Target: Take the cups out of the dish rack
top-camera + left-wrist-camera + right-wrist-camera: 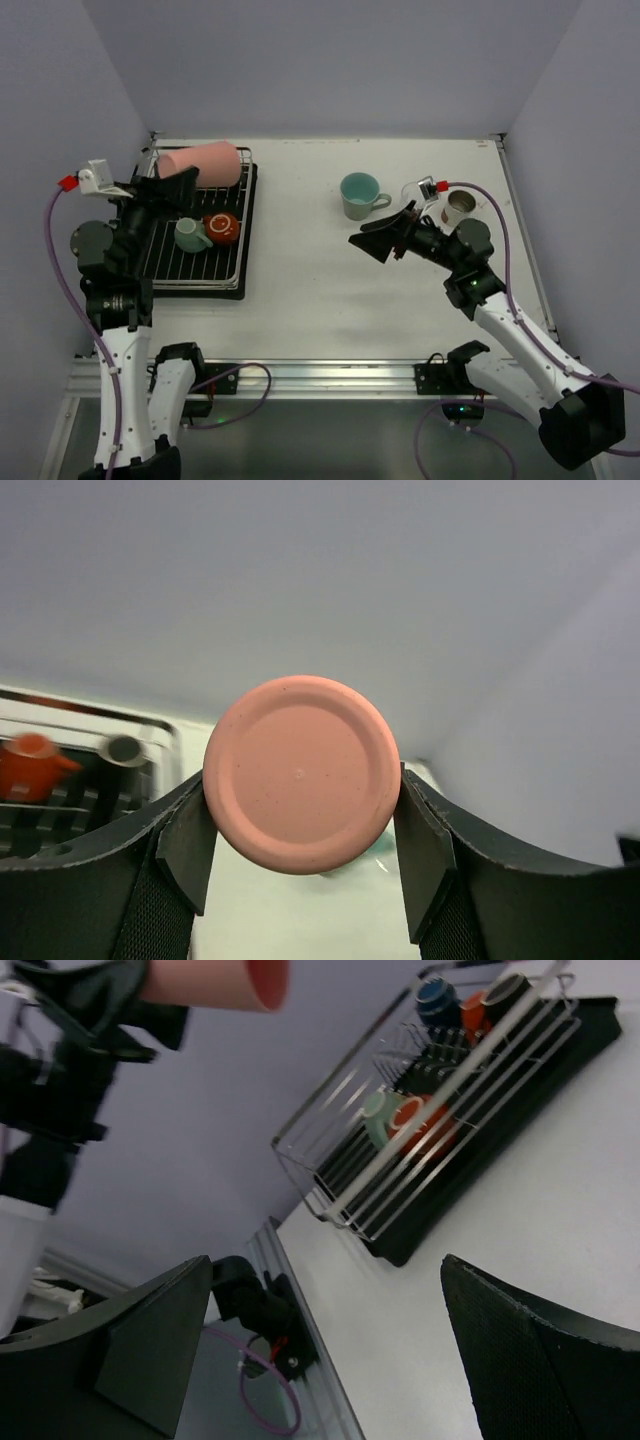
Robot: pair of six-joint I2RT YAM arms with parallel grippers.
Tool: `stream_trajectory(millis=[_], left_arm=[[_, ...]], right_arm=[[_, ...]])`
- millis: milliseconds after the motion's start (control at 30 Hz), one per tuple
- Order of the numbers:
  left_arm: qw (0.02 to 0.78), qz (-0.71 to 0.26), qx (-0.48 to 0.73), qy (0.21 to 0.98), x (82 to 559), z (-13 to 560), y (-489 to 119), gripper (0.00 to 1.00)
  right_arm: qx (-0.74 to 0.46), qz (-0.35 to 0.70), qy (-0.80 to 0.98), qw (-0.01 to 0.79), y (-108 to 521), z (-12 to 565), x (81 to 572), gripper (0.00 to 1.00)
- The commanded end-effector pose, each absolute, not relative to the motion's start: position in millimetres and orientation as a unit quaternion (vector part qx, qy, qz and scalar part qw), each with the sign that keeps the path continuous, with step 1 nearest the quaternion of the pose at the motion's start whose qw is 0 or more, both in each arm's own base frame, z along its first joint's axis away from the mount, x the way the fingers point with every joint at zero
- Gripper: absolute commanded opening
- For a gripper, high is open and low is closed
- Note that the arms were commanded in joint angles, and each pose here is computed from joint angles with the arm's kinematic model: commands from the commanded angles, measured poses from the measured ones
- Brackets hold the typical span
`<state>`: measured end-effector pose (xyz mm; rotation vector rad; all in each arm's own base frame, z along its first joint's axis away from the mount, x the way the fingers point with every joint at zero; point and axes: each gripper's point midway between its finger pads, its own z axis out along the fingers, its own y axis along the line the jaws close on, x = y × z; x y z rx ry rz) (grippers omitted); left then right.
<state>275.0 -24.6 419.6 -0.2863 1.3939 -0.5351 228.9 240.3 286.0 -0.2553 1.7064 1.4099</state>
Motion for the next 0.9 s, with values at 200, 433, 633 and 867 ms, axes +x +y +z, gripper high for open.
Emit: stream_trajectory(millis=[200,433,633,867], left_arm=[[0.594,-0.575,0.045,0.561,212,402,-153,0.34],[0.559,-0.607,0.061,0.561,207,372,-168,0.33],[0.551,-0.602,0.057,0.576,214,353,-173,0.32],[0.559,-0.609,0.062,0.559,210,359,-174,0.33]], right_arm=[[-0.14,0.667,0.561,0.47,282,366,213,0.97],[-0.19,0.697,0.547,0.423,338,374,213,0.95],[-0.202,0.697,0.542,0.424,349,374,209,0.9],[-0.198,0.69,0.549,0.428,351,375,209,0.55]])
